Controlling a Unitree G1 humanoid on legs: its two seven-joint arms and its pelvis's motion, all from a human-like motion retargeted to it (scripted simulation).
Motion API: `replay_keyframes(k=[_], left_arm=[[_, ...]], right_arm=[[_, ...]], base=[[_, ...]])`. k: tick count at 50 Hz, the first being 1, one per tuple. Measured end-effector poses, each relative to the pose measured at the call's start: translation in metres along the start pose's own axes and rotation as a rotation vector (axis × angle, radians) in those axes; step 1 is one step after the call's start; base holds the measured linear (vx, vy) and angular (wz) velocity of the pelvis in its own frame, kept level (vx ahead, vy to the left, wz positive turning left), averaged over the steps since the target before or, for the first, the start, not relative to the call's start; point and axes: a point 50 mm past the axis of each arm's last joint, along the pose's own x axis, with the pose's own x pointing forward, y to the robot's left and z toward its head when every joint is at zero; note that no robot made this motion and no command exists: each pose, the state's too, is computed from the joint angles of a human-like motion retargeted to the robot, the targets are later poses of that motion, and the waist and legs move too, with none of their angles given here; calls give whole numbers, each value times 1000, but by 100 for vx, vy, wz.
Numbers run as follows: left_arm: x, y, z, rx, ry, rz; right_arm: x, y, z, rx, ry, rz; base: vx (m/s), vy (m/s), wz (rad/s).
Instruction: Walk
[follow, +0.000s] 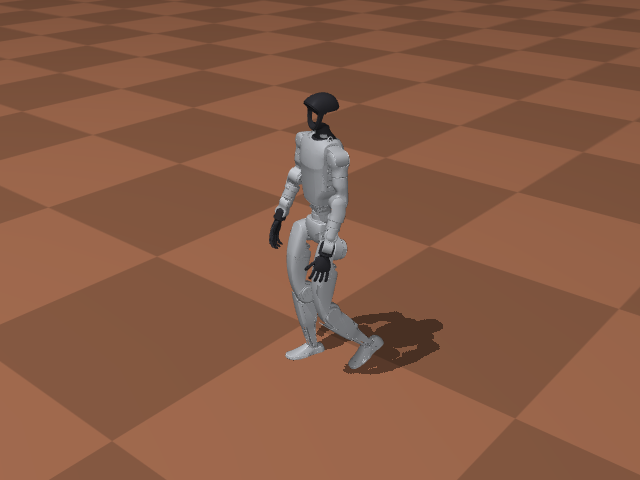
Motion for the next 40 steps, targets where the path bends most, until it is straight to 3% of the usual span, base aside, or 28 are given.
replay_keyframes(k=[9,19,29,40], left_arm=[[2,0,32,32,-98,5],[3,4,68,97,-193,-1],[3,1,24,100,-46,-6],[-2,7,-14,79,68,-3]], right_arm=[[-1,14,-16,-4,67,22],[3,1,23,13,-39,8],[1,-6,54,-36,-167,15],[1,-6,44,-38,-146,35]], base=[[-42,11,2],[-51,15,-2],[-43,10,-11],[-35,6,-14]])
